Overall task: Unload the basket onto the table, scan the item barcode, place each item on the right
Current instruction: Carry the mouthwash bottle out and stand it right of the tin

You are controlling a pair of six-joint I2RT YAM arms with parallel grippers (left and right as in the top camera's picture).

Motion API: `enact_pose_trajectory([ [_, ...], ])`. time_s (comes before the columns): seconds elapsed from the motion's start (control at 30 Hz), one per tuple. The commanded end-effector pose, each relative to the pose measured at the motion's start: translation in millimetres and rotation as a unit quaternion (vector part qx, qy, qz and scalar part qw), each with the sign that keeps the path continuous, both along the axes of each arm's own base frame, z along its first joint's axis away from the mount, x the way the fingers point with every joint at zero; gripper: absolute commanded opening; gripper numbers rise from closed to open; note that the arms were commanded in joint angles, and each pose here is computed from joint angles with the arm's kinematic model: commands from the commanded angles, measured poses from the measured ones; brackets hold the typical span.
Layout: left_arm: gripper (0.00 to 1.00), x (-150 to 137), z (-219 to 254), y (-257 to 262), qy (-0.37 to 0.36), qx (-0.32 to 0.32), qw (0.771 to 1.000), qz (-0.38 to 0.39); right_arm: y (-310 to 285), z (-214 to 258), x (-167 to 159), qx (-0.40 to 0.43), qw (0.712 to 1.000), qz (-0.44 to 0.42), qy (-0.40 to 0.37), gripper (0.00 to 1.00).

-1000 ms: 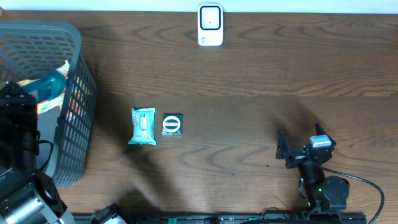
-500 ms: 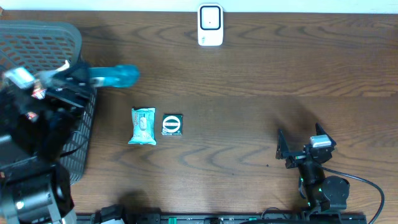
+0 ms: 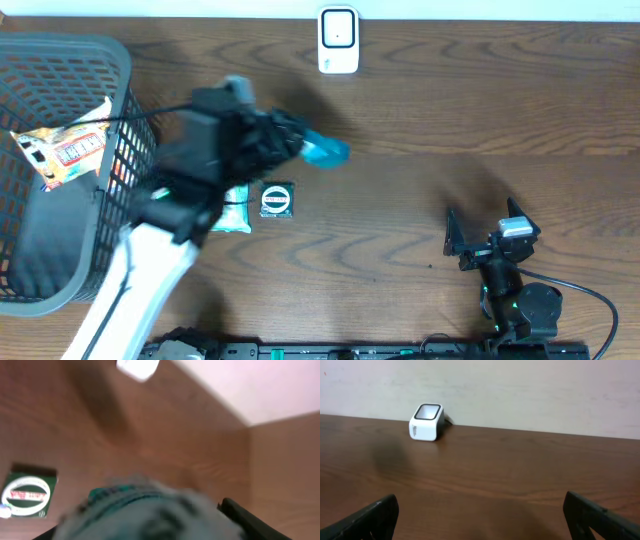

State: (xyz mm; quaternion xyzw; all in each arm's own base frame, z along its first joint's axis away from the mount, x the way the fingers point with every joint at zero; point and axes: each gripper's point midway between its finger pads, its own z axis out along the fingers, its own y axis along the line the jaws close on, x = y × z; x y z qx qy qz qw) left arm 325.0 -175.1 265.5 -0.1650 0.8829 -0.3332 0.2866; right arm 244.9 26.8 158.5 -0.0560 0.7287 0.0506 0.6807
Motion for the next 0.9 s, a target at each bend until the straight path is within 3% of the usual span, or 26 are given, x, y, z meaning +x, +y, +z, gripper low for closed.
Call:
enact_pose_trajectory([
  [0.0, 0.67, 5.9, -21.2, -28.9, 0.0, 0.054, 0.998, -0.023, 2.1, 0.6, -0.6, -0.002, 1.0, 0.004, -0.002, 0.99],
  [0.27, 0.67, 6.0, -99.8, -54.3, 0.056, 0.165, 0.982, -0.07, 2.1, 0.6, -0.6, -0.002, 1.0, 0.004, -0.002, 0.99],
  [0.5, 0.67, 12.9, -150.0, -32.7, 0.09, 0.268, 0.957, -0.066, 2.1, 0.6, -0.6, -0.002, 1.0, 0.004, -0.002, 0.99],
  [0.87, 0.67, 5.1, -204.0, -27.8, 0.15, 0.317, 0.931, -0.097, 2.1, 0.6, -0.6, -0.002, 1.0, 0.004, -0.002, 0.99],
])
